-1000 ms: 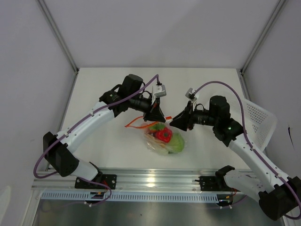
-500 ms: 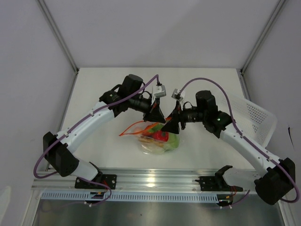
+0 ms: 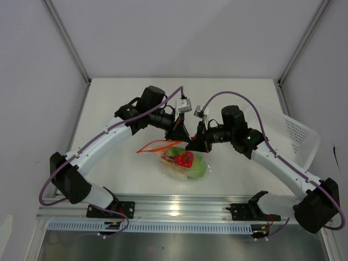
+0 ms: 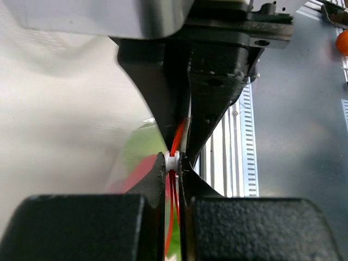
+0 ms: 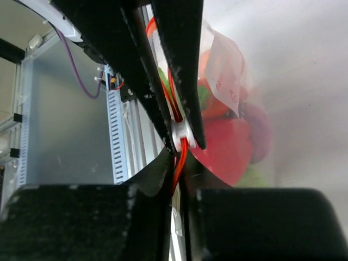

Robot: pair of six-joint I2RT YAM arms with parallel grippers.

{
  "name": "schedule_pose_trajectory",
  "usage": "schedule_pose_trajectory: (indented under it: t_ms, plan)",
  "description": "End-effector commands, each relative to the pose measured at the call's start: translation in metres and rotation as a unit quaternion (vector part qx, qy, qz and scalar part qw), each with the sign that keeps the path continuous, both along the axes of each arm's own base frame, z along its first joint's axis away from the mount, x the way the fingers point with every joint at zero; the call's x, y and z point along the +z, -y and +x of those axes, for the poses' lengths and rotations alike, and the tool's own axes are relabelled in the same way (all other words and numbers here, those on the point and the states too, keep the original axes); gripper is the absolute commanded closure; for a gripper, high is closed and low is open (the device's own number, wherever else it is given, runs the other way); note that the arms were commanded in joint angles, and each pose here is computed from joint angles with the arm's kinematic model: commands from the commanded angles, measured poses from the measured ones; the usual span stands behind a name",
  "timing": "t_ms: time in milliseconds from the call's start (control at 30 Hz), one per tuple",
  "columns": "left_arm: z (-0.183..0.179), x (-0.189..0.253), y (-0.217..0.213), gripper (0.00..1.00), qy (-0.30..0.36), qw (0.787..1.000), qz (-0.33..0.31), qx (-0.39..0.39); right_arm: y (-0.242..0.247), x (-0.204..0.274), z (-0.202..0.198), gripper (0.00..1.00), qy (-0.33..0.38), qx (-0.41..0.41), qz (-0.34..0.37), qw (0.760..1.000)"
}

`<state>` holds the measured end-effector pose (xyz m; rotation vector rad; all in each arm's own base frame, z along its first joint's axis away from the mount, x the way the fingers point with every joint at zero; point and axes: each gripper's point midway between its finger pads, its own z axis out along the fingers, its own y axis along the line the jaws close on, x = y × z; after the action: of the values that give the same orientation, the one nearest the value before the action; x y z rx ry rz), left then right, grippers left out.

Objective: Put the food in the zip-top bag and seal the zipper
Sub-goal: Zip the zipper food storage bag at the center of the board.

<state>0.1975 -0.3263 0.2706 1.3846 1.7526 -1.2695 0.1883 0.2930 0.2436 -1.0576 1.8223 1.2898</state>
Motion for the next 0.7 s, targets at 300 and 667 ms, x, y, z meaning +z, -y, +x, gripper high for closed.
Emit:
schedule_pose_trajectory:
  t_ms: [300,667]
  plan:
    - [0.004,0.026,-0.005,1.0,0.035,0.999,-0.025,0.007,0.007,0.005,0.017,1.0,0.02,-0.034,0.005,0.999]
    - [0.009,0.008,-0.018,0.99,0.031,0.998,0.001,0.045,0.06,0.038,0.05,1.0,0.049,-0.165,0.045,0.984]
